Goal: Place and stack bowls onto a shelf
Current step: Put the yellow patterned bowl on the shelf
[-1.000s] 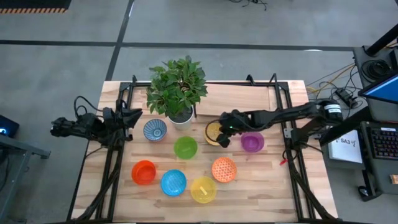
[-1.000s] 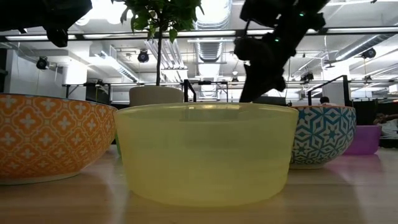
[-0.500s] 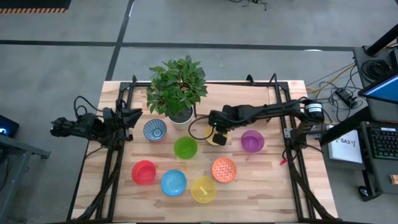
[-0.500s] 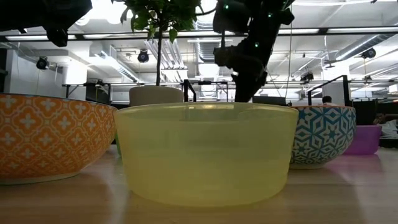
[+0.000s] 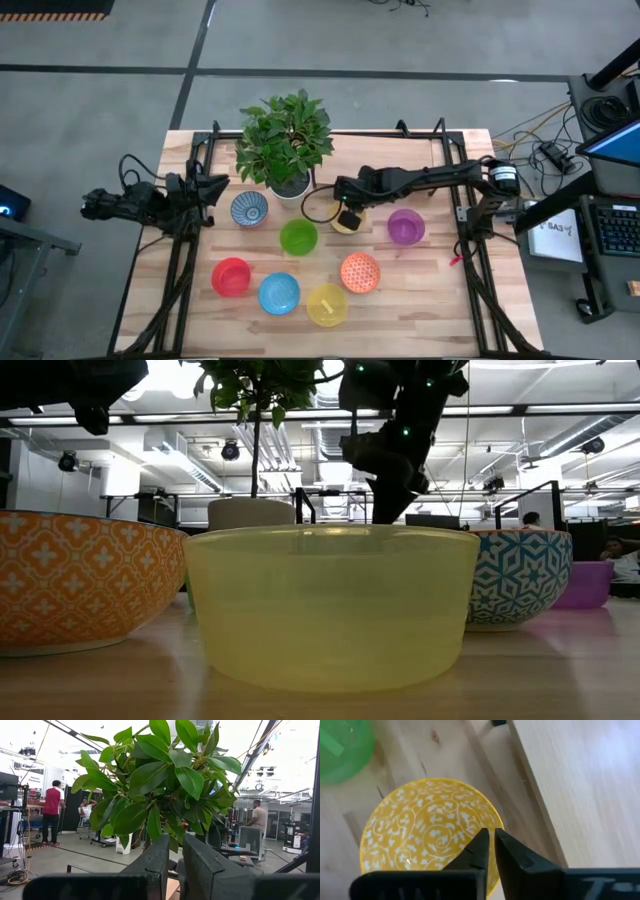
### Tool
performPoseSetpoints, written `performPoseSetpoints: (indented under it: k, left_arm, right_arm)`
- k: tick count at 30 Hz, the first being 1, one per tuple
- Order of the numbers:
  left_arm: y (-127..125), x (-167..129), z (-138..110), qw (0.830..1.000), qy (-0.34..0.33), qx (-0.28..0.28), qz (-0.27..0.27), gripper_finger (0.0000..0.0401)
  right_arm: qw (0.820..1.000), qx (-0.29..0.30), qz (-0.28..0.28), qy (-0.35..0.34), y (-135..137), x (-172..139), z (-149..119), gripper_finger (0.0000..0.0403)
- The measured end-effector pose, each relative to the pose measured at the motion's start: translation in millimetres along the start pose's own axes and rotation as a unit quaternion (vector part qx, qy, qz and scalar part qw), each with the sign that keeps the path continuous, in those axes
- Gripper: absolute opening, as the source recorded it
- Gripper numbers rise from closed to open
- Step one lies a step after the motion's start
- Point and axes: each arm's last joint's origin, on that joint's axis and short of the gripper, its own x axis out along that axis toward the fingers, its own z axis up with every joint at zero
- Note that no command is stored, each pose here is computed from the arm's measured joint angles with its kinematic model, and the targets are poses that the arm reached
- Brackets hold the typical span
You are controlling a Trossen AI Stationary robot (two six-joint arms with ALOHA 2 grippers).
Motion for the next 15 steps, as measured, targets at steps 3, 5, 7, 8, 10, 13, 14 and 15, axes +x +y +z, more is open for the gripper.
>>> performPoseSetpoints:
  k: [3, 5, 7, 8, 10, 13, 14, 15]
  left_arm:
    - [0.0, 0.0, -0.1, 1.000, 0.000, 0.000, 0.000, 0.0038]
    - [0.0, 0.0, -0.1, 1.000, 0.000, 0.000, 0.000, 0.0038]
    - [0.0, 0.0, -0.1, 1.000, 0.001, 0.002, 0.000, 0.0038]
    - [0.0, 0.0, -0.1, 1.000, 0.001, 0.002, 0.000, 0.0038]
    - [0.0, 0.0, -0.1, 1.000, 0.001, 0.002, 0.001, 0.0038]
    - [0.0, 0.0, -0.2, 1.000, 0.001, 0.003, 0.001, 0.0038]
    - [0.0, 0.0, -0.2, 1.000, 0.001, 0.005, 0.001, 0.0038]
    - [0.0, 0.0, -0.2, 1.000, 0.001, 0.007, 0.001, 0.0038]
  right_arm:
    - [0.999, 0.036, 0.002, 0.012, -0.9, -1.4, -0.8, 0.0060]
    - [0.995, 0.096, 0.003, 0.019, -3.7, -2.6, 0.1, 0.0086]
    - [0.982, 0.185, 0.001, 0.038, -9.0, -3.9, -0.4, 0.0112]
    - [0.975, 0.217, 0.000, 0.052, -11.3, -4.9, -1.2, 0.0125]
    - [0.967, 0.244, -0.007, 0.070, -13.6, -7.0, -3.0, 0.0151]
    - [0.963, 0.256, -0.012, 0.080, -12.8, -7.8, -5.7, 0.0190]
    - [0.961, 0.263, -0.012, 0.082, -12.6, -7.0, -6.6, 0.0201]
    - [0.959, 0.269, -0.014, 0.084, -12.7, -5.9, -7.9, 0.0211]
